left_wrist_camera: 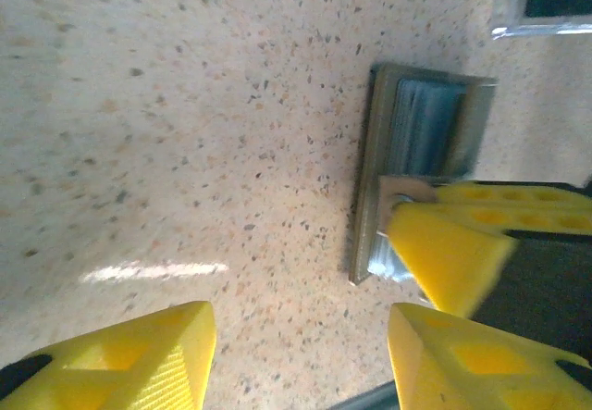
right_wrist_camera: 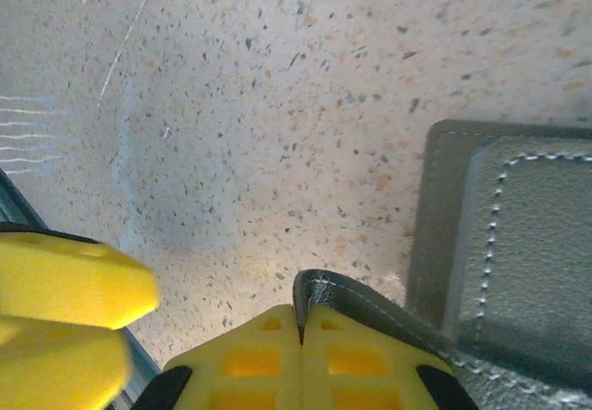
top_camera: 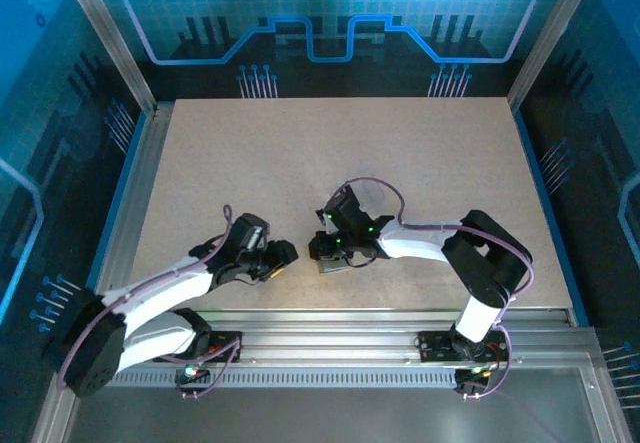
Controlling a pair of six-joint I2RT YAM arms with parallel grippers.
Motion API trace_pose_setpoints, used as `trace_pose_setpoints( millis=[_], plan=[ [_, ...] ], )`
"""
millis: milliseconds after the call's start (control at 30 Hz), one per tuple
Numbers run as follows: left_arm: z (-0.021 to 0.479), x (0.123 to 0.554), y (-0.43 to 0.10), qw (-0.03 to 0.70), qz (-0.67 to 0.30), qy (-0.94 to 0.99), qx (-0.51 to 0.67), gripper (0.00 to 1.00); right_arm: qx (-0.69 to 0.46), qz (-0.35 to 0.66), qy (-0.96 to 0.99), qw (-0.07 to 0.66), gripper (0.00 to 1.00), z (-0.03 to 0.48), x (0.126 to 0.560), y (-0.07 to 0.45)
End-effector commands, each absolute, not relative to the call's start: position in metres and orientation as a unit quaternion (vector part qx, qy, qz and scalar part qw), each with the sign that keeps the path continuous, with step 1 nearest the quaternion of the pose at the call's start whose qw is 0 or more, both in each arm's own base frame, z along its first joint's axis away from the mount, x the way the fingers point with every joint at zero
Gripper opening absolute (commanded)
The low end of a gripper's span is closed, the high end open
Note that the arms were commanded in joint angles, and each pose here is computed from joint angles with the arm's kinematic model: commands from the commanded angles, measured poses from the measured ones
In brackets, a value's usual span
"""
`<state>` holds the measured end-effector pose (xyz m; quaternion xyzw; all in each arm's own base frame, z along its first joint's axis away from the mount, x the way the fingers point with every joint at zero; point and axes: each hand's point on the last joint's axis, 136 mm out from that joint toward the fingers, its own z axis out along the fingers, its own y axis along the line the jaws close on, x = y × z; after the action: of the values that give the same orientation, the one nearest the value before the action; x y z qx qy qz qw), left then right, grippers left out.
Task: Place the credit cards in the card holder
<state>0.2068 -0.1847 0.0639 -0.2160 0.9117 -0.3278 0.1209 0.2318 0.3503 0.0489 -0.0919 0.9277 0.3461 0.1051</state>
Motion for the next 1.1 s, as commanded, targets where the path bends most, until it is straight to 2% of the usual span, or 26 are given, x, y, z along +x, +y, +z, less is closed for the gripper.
trace_pose_setpoints(
  millis=[0, 100, 167, 200, 267, 367, 500, 600, 800, 933, 1067],
  plan=[
    [0.061, 0.189, -0.162, 0.108, -0.302, 0.921, -0.219, 0.55, -0.114, 0.358, 0.921, 0.104, 0.0, 0.058, 0.228, 0.375],
    [0.072, 0.192, -0.158, 0.117, -0.301, 0.924, -0.207, 0.58, -0.129, 0.356, 0.922, 0.084, 0.12, 0.052, 0.223, 0.386],
    [0.078, 0.195, -0.157, 0.12, -0.292, 0.929, -0.191, 0.59, -0.139, 0.353, 0.921, 0.089, 0.23, 0.059, 0.224, 0.387],
    [0.082, 0.197, -0.158, 0.122, -0.288, 0.932, -0.182, 0.59, -0.147, 0.345, 0.922, 0.097, 0.36, 0.067, 0.225, 0.384],
    [0.088, 0.202, -0.16, 0.124, -0.284, 0.936, -0.17, 0.59, -0.159, 0.339, 0.921, 0.104, 0.5, 0.087, 0.227, 0.382],
    [0.102, 0.21, -0.163, 0.131, -0.284, 0.936, -0.162, 0.59, -0.176, 0.335, 0.921, 0.092, 0.6, 0.11, 0.225, 0.377],
    [0.122, 0.223, -0.166, 0.149, -0.28, 0.937, -0.148, 0.58, -0.18, 0.349, 0.915, 0.095, 0.63, 0.137, 0.221, 0.363],
    [0.131, 0.235, -0.18, 0.146, -0.291, 0.937, -0.124, 0.57, -0.146, 0.334, 0.925, 0.105, 0.62, 0.14, 0.226, 0.328],
    [0.137, 0.256, -0.241, 0.139, -0.287, 0.947, -0.048, 0.46, -0.059, 0.318, 0.941, 0.102, 0.45, 0.119, 0.236, 0.258],
    [0.115, 0.263, -0.274, 0.102, -0.282, 0.953, -0.038, 0.34, -0.035, 0.306, 0.947, 0.094, 0.48, 0.103, 0.232, 0.231],
    [0.082, 0.263, -0.275, 0.067, -0.24, 0.968, -0.04, 0.32, -0.036, 0.306, 0.948, 0.082, 0.57, 0.089, 0.228, 0.229]
  ],
)
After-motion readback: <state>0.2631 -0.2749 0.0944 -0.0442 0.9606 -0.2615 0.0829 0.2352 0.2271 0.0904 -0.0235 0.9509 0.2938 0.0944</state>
